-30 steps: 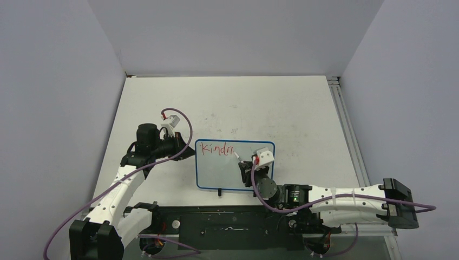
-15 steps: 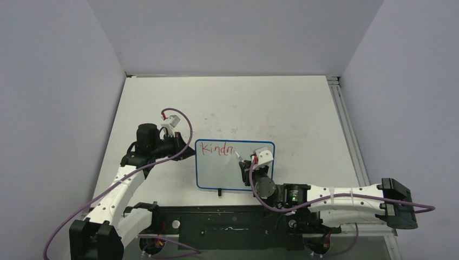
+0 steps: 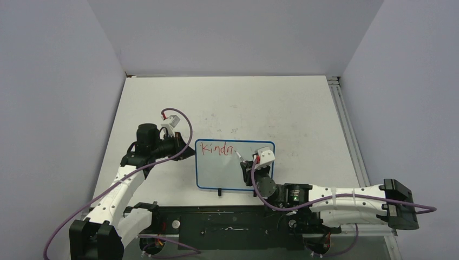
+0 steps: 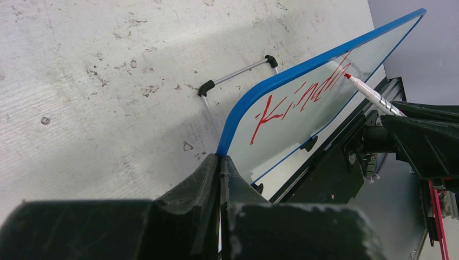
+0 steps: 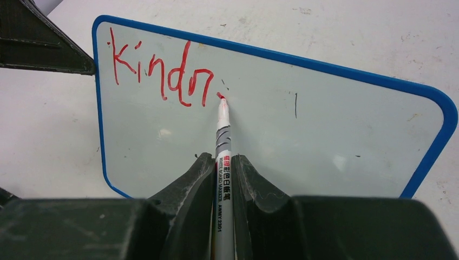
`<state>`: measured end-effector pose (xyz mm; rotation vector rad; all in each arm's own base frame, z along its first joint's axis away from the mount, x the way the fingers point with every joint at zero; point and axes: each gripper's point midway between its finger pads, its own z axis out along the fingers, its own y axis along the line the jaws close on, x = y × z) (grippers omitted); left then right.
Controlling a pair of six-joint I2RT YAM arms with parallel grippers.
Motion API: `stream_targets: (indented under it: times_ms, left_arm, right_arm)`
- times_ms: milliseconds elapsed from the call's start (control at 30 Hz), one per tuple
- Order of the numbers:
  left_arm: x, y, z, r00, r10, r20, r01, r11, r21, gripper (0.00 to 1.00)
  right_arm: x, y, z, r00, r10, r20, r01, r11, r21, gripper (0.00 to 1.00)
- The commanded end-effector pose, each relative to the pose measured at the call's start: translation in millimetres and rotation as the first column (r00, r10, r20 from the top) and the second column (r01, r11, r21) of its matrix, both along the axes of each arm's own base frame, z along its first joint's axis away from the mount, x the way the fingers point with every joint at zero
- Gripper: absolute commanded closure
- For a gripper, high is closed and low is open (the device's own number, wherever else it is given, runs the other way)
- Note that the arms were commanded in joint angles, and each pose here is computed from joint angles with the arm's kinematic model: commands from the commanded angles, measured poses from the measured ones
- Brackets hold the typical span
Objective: Write a sentence on the whiteboard
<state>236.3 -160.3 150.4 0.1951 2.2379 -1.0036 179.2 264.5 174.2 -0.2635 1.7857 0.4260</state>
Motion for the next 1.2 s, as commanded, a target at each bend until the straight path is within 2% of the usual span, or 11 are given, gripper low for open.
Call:
stream_targets:
  times_ms: [0, 533, 1167]
  left_arm:
    - [0.0, -7.9, 19.2, 0.998, -0.040, 0.045, 0.041, 0.999, -0.025, 1.00]
    - [0.0, -7.9, 19.4, 0.998, -0.040, 0.046, 0.041, 0.999, -0.025, 1.00]
    - [0.3, -7.8, 19.5, 0.998, -0.039, 0.047, 0.040, 0.999, -0.025, 1.00]
  right_arm:
    - [5.9, -13.9, 7.4, 0.998, -0.064, 0.010, 0.063, 0.998, 0.001, 0.95]
    - [14.3, -12.7, 25.0, 0.995, -0.084, 0.058, 0.084, 0.996, 0.011, 0.95]
    - [17.7, 6.0, 16.2, 0.999, -0.024, 0.048, 0.024, 1.000, -0.002, 0.95]
